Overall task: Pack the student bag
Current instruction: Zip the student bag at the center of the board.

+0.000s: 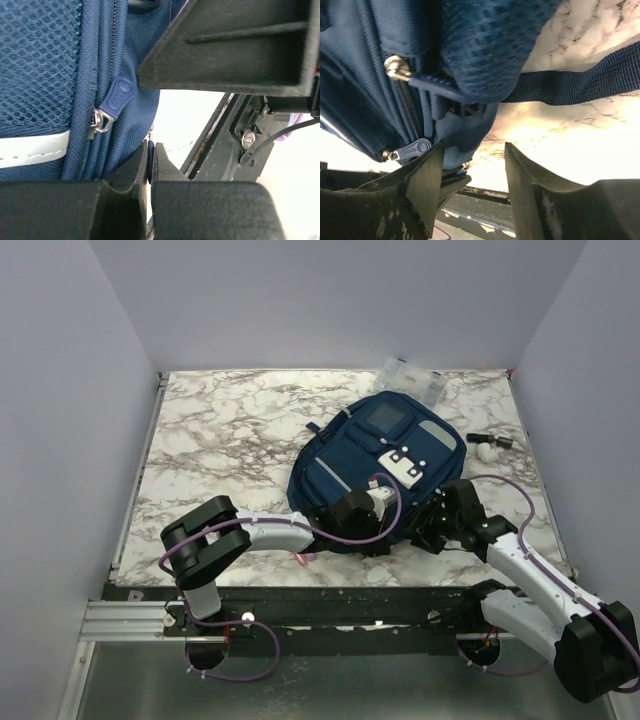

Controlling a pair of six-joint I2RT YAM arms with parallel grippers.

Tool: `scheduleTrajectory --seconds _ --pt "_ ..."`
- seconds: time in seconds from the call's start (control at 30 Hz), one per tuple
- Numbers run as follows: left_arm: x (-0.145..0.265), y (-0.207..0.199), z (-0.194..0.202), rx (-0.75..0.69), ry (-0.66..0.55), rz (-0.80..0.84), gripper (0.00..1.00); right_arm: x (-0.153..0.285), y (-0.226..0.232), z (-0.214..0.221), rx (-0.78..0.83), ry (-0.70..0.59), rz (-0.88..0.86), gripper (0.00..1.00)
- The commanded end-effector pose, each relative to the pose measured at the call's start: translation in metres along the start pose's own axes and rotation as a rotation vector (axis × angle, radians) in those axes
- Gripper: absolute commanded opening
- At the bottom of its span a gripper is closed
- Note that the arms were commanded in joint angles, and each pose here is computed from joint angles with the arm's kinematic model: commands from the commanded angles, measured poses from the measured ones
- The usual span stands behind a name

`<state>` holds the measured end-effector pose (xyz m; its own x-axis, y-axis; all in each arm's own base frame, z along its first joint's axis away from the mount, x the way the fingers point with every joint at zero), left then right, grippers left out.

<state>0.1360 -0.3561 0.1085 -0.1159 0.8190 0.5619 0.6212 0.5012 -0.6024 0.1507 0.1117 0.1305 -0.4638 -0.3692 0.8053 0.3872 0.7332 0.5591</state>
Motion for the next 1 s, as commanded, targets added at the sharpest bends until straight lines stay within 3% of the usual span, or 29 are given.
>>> scheduleTrajectory --seconds 0.0,0.1,0.17,0.27,0.37,0.57,0.67,0.7,0.73,0.8,0.83,0.97 --pt "-0.002 -0.02 0.008 -0.099 -0.022 -0.008 0.0 -0.016 -0.001 -0.005 -0.162 -0.074 -0.009 0.52" --pt "-0.006 -0.018 0.017 -0.152 -0.048 -0.1 0.0 -0.022 0.004 -0.015 -0.251 -0.166 -0.055 0.3" --pt "-0.002 -0.005 0.024 -0.131 -0.061 -0.231 0.0 -0.022 0.006 -0.03 -0.275 -0.265 -0.036 0.02" --pt "0.014 0.027 0.036 -0.108 -0.083 -0.475 0.0 -0.02 0.003 -0.066 -0.208 -0.274 -0.004 0.0" --pt "0.037 0.049 0.049 -0.111 -0.123 -0.59 0.0 -0.022 -0.001 -0.098 -0.125 -0.254 -0.015 0.0" --pt "0.045 0.043 0.035 -0.151 -0.148 -0.525 0.0 -0.025 0.012 -0.121 0.065 -0.204 -0.032 0.0" --pt "0.041 0.028 0.021 -0.152 -0.139 -0.422 0.0 -0.024 0.006 -0.131 0.185 -0.173 0.093 0.0" --pt "0.04 0.022 0.014 -0.15 -0.138 -0.376 0.0 -0.022 0.003 -0.128 0.204 -0.132 0.145 0.01" --pt "0.04 0.014 0.009 -0.15 -0.138 -0.335 0.0 -0.018 0.004 -0.124 0.232 -0.123 0.174 0.08" --pt "0.038 -0.002 -0.003 -0.158 -0.136 -0.246 0.0 -0.007 0.007 -0.102 0.267 -0.132 0.199 0.36" --pt "0.037 -0.011 -0.01 -0.158 -0.136 -0.204 0.0 -0.001 0.008 -0.09 0.266 -0.132 0.179 0.44" --pt "0.032 -0.029 -0.025 -0.159 -0.128 -0.107 0.0 0.023 0.017 -0.06 0.181 -0.141 0.072 0.57"
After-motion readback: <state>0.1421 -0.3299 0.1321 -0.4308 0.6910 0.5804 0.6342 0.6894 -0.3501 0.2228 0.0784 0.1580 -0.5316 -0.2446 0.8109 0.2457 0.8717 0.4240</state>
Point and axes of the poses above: each gripper's point midway between its finger pads, its own x axis back along the fingers, its own y axis along the line the jaws close on, z = x × y, the point moved 8 cm from there along x, back along the fingers, and after that the axes turned 1 degree about x, right-handed, at the moved point
